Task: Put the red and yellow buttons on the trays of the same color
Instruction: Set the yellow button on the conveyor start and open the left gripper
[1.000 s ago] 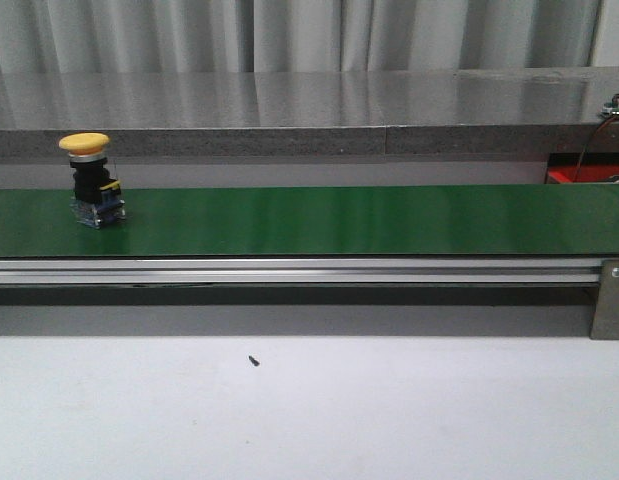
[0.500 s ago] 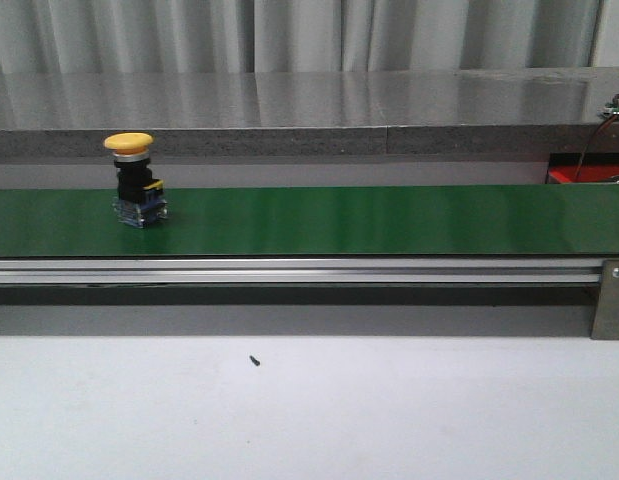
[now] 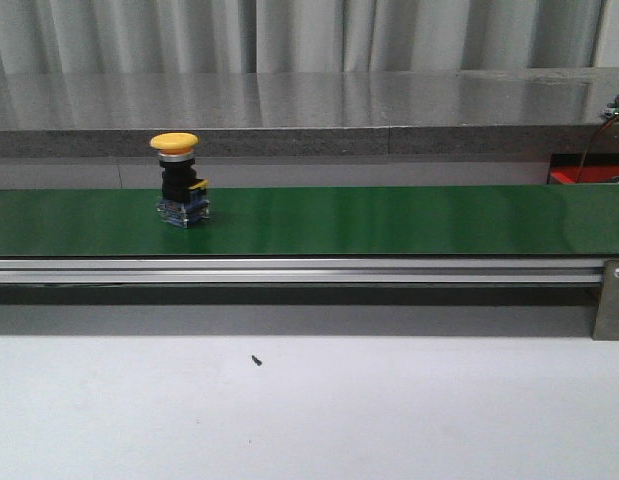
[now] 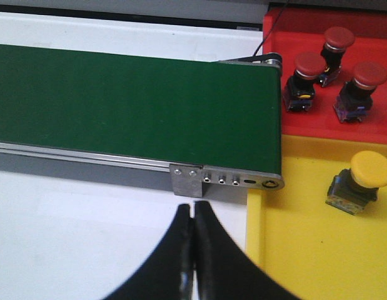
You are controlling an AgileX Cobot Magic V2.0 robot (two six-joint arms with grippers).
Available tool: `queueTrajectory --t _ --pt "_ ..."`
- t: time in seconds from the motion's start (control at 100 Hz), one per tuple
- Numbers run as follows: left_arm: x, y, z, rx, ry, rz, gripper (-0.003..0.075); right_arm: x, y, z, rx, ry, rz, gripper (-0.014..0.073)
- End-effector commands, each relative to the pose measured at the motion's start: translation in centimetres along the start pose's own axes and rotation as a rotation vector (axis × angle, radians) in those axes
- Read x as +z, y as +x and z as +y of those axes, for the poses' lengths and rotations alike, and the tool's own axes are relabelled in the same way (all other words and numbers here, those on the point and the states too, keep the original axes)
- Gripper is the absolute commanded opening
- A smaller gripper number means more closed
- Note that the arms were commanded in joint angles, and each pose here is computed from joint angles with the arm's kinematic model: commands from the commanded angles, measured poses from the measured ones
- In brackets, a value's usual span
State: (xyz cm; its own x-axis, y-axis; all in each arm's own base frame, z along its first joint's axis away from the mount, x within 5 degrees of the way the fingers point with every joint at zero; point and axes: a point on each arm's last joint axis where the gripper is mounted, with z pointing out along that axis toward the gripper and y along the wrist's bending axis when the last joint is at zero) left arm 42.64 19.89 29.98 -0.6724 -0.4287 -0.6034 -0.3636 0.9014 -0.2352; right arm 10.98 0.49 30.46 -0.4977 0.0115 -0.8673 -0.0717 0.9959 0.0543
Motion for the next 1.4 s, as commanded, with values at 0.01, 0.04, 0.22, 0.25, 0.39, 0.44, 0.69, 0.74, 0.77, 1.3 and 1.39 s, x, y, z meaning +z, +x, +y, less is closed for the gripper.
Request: queueTrajectory --t 0.01,0.04,0.22,0.25,0.39,0.44,0.69,0.74,0.77,1.3,1.39 --pt "-5.6 -1.0 -3.0 0.04 0.052 -0.126 0.028 -0.5 -1.3 0.0 -0.003 0.013 -0.091 -0.002" --pt "-6.0 -0.6 -3.4 0.051 0.058 -0.122 0.028 -0.5 -1.3 0.0 -0.003 0.013 -0.091 -0.002" --pt "-8.0 2.4 -5.8 0.09 0.086 -0.113 0.028 -0.5 -1.3 0.0 -0.003 0.013 -0.092 -0.002" --pt "-8.5 2.9 -6.2 0.093 0.093 -0.112 0.028 -0.5 -1.3 0.0 -0.003 0.013 -0.092 -0.002" --pt "-7.9 5.4 -6.8 0.105 0.097 -0.06 0.028 -0.5 -1.3 0.0 -0.003 0.013 -0.091 -0.002" --pt "-7.3 6.2 -6.7 0.101 0.097 -0.036 0.028 -0.5 -1.3 0.0 -0.003 0.012 -0.09 -0.002" --pt "-4.8 8.6 -6.3 0.098 0.082 0.007 0.0281 -0.5 -1.3 0.0 -0.003 0.012 -0.09 -0.002" --pt "-4.6 8.8 -6.3 0.097 0.081 0.012 0.0281 -0.5 -1.3 0.0 -0.003 0.012 -0.091 -0.002" --pt "-4.6 8.8 -6.3 0.099 0.081 0.01 0.0288 -0.5 -1.3 0.0 -0.003 0.012 -0.091 -0.002" --pt "-7.3 8.7 -7.2 0.139 0.132 -0.003 0.0575 -0.5 -1.3 -0.1 -0.003 0.013 -0.094 -0.002" --pt "-9.0 8.8 -8.0 0.188 0.173 -0.026 0.0566 -0.5 -1.4 -0.1 -0.002 0.016 -0.106 -0.002"
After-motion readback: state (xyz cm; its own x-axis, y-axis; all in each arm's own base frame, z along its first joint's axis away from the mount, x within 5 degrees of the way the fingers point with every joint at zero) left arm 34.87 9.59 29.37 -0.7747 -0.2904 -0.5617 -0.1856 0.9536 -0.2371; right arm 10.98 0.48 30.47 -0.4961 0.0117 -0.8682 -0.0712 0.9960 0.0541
